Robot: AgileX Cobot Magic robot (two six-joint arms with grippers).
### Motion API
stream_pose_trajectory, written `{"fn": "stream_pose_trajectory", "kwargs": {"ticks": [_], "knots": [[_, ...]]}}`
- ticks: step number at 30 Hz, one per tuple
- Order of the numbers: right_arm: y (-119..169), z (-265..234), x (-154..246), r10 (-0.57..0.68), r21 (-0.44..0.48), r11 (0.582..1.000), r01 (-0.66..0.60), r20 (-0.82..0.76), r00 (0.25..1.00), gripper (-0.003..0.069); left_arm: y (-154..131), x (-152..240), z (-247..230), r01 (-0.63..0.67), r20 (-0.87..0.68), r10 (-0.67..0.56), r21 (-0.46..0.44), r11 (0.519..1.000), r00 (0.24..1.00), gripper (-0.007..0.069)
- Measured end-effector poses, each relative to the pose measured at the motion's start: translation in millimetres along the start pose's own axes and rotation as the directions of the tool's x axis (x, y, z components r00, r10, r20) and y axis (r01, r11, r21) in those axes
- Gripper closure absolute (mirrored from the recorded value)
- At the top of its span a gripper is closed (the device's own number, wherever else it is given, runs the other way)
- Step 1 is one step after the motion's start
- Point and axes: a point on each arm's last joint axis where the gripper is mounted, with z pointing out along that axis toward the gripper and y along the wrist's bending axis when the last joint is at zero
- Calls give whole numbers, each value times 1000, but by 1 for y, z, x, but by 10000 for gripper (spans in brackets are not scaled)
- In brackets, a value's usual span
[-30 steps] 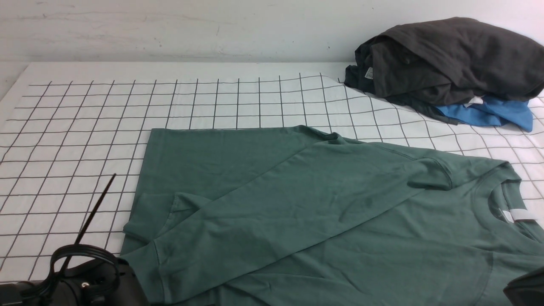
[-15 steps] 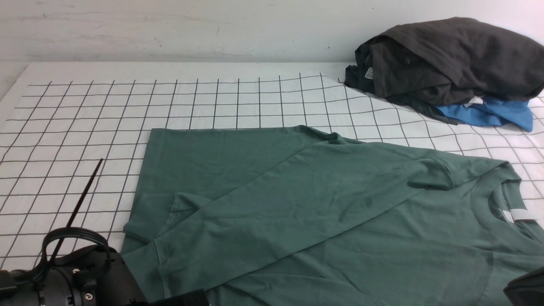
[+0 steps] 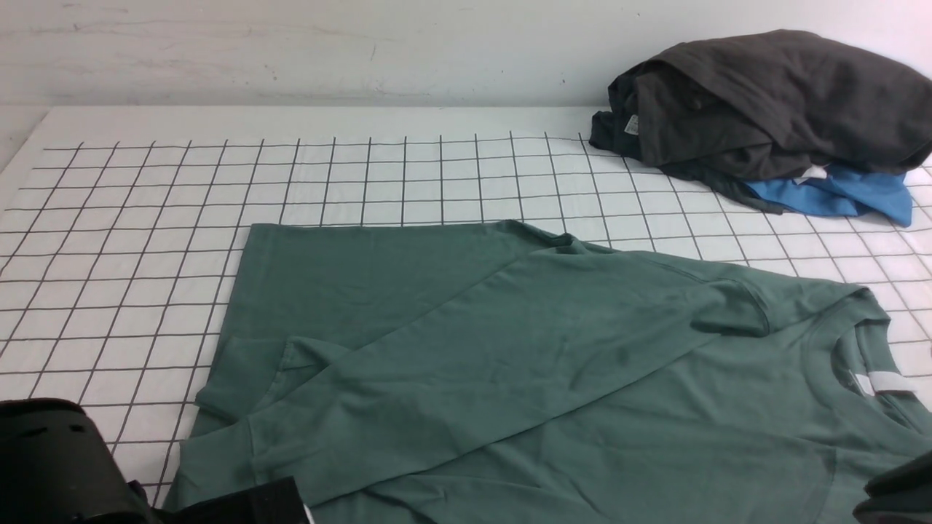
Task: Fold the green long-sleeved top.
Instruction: Use both arms simultaneously to clamp the lower edge of the clothing fabric
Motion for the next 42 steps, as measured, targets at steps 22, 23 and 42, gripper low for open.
{"fn": "stream_pose_trajectory", "kwargs": {"ticks": [22, 23, 42], "knots": [[-15, 157, 11, -367, -147, 928, 341, -510, 778, 97, 0, 3, -1, -34, -16, 34, 3, 999, 999, 612], [-17, 160, 13, -378, -133, 922, 364, -511, 772, 97, 0, 3, -1, -34, -13, 34, 3, 999, 999, 612], [-50, 188, 31, -326, -44, 934, 354, -508, 797, 488, 0, -1, -1, -63, 29, 63, -8, 998, 998, 612]]}}
